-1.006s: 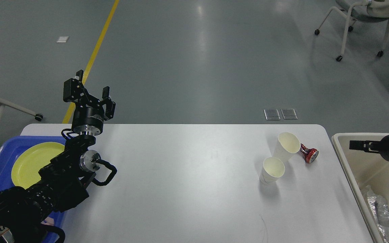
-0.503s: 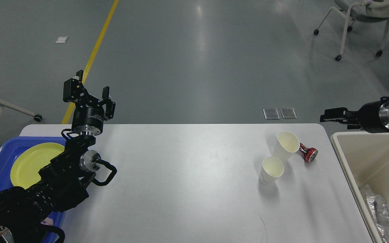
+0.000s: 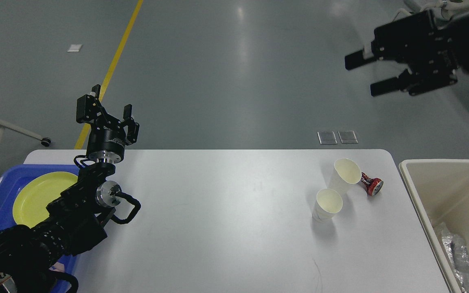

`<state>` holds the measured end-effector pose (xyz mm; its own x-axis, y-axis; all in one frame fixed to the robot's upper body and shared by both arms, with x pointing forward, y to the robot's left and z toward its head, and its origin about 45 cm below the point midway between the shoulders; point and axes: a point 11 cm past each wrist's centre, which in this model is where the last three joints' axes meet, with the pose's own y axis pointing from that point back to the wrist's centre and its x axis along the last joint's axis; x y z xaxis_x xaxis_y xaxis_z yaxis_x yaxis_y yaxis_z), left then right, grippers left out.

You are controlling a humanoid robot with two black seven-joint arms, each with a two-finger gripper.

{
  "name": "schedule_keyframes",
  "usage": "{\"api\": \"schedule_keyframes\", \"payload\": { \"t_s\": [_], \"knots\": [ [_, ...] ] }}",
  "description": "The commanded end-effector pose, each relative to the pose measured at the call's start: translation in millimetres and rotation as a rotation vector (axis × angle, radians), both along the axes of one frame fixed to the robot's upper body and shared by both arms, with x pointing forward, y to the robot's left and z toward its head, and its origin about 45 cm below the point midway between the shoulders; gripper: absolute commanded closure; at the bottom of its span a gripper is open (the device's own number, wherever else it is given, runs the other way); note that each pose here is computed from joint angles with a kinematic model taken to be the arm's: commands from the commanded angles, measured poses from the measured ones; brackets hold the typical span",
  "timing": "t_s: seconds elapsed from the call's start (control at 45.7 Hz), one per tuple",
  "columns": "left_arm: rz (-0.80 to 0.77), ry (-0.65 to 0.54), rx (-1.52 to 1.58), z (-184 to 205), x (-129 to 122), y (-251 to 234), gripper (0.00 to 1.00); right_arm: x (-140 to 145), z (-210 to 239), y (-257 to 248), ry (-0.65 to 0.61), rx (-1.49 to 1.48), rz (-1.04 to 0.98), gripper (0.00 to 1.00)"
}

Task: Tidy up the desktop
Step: 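Raise the right gripper and bring it over the paper cups, then lower the right gripper to the nearer paper cup and grasp it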

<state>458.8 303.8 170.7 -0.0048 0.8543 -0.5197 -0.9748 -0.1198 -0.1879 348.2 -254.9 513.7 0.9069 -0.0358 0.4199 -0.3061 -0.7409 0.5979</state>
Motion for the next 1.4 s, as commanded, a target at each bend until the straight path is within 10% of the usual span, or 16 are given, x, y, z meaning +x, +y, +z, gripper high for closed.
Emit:
{"api": "schedule_keyframes", "payload": {
  "t_s": [0.0, 0.416, 0.678, 1.378],
  "knots": [
    [0.0, 0.0, 0.0, 0, 0, 0, 0.0, -16, 45, 23, -0.092, 0.103, 0.069, 0.0],
    [0.0, 0.0, 0.0, 0, 0, 0, 0.0, -4, 14, 15, 0.002, -0.089, -0.053, 0.0],
    [0.0, 0.0, 0.0, 0, 0, 0, 0.0, 9, -121, -17, 0.268, -0.273, -0.095, 0.0],
    [0.0, 0.0, 0.0, 0, 0, 0, 0.0, 20, -352, -71, 0.287, -0.521, -0.399, 0.0]
  ]
}}
